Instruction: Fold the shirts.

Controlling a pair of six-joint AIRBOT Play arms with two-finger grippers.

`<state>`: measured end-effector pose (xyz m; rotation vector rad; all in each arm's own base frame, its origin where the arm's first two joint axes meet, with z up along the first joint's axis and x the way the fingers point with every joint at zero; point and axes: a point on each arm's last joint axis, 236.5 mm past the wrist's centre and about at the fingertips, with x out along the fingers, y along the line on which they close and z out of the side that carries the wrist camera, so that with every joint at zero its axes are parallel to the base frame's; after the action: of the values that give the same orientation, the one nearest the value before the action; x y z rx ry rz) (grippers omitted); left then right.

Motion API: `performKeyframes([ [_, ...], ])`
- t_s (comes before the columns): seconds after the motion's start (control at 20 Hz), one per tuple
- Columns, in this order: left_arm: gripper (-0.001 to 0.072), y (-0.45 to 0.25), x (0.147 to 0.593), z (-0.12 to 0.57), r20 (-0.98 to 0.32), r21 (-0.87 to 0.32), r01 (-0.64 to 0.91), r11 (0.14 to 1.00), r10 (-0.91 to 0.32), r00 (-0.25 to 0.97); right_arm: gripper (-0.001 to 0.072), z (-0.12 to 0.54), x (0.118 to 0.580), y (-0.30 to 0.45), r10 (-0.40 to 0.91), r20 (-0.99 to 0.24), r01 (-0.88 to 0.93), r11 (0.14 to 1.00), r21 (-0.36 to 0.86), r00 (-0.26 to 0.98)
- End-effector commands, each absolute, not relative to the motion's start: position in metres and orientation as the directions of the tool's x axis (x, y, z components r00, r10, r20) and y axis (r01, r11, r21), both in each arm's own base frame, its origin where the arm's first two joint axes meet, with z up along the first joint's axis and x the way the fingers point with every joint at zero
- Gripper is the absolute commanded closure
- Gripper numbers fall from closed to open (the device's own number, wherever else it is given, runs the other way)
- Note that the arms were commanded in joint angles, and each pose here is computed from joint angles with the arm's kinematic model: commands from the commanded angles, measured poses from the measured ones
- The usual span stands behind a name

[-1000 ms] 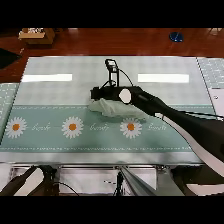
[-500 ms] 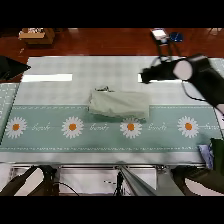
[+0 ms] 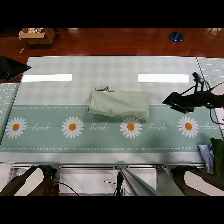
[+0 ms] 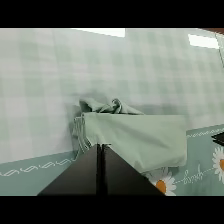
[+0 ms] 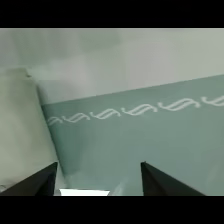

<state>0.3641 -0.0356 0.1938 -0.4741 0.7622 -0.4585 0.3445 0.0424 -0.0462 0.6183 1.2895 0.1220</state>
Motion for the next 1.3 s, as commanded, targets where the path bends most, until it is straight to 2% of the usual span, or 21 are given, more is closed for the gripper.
performKeyframes([
  [0.0, 0.0673, -0.036, 0.364, 0.194, -0.54, -0.559, 0.218, 0.8, -0.551, 0.636, 0.012, -0.062, 0.359, 0.084, 0.546, -0.763, 0.289, 0.712, 0.64, 0.346],
  [0.25, 0.0674, -0.035, 0.364, 0.193, -0.541, -0.56, 0.217, 0.799, -0.551, 0.635, 0.0132, -0.094, 0.377, 0.144, 0.591, -0.729, 0.325, 0.653, 0.684, 0.346],
  [0.3, 0.0674, -0.035, 0.364, 0.193, -0.541, -0.56, 0.217, 0.799, -0.551, 0.635, 0.0175, -0.098, 0.378, 0.155, 0.602, -0.72, 0.338, 0.636, 0.694, 0.346],
  [0.4, 0.0674, -0.035, 0.365, 0.192, -0.542, -0.561, 0.216, 0.799, -0.552, 0.634, 0.0459, -0.098, 0.377, 0.167, 0.617, -0.71, 0.332, 0.627, 0.704, 0.34],
  [0.45, 0.0674, -0.035, 0.365, 0.191, -0.543, -0.562, 0.215, 0.799, -0.552, 0.633, 0.0673, -0.094, 0.375, 0.172, 0.637, -0.697, 0.309, 0.624, 0.717, 0.33],
  [0.65, 0.0674, -0.034, 0.366, 0.192, -0.541, -0.56, 0.213, 0.801, -0.548, 0.637, 0.0684, -0.027, 0.381, 0.164, 0.738, -0.605, 0.106, 0.604, 0.79, 0.3],
  [0.8, 0.0674, -0.026, 0.377, 0.196, -0.521, -0.547, 0.196, 0.814, -0.514, 0.681, 0.0684, 0.062, 0.394, 0.114, 0.691, -0.6, -0.013, 0.66, 0.751, 0.402],
  [0.95, 0.0674, -0.017, 0.389, 0.197, -0.505, -0.541, 0.173, 0.823, -0.482, 0.716, 0.0684, 0.153, 0.393, 0.035, 0.491, -0.637, 0.023, 0.781, 0.624, 0.594],
  [1.05, 0.0673, -0.015, 0.393, 0.191, -0.511, -0.549, 0.163, 0.82, -0.483, 0.711, 0.0685, 0.193, 0.369, -0.016, 0.337, -0.669, 0.11, 0.84, 0.531, 0.662],
  [1.15, 0.0674, -0.012, 0.397, 0.186, -0.516, -0.555, 0.152, 0.818, -0.482, 0.708, 0.0685, 0.209, 0.324, -0.074, 0.139, -0.749, 0.26, 0.884, 0.389, 0.648],
  [1.25, 0.0673, -0.008, 0.403, 0.185, -0.511, -0.552, 0.142, 0.822, -0.468, 0.721, 0.0685, 0.201, 0.263, -0.131, -0.059, -0.852, 0.462, 0.859, 0.222, 0.52],
])
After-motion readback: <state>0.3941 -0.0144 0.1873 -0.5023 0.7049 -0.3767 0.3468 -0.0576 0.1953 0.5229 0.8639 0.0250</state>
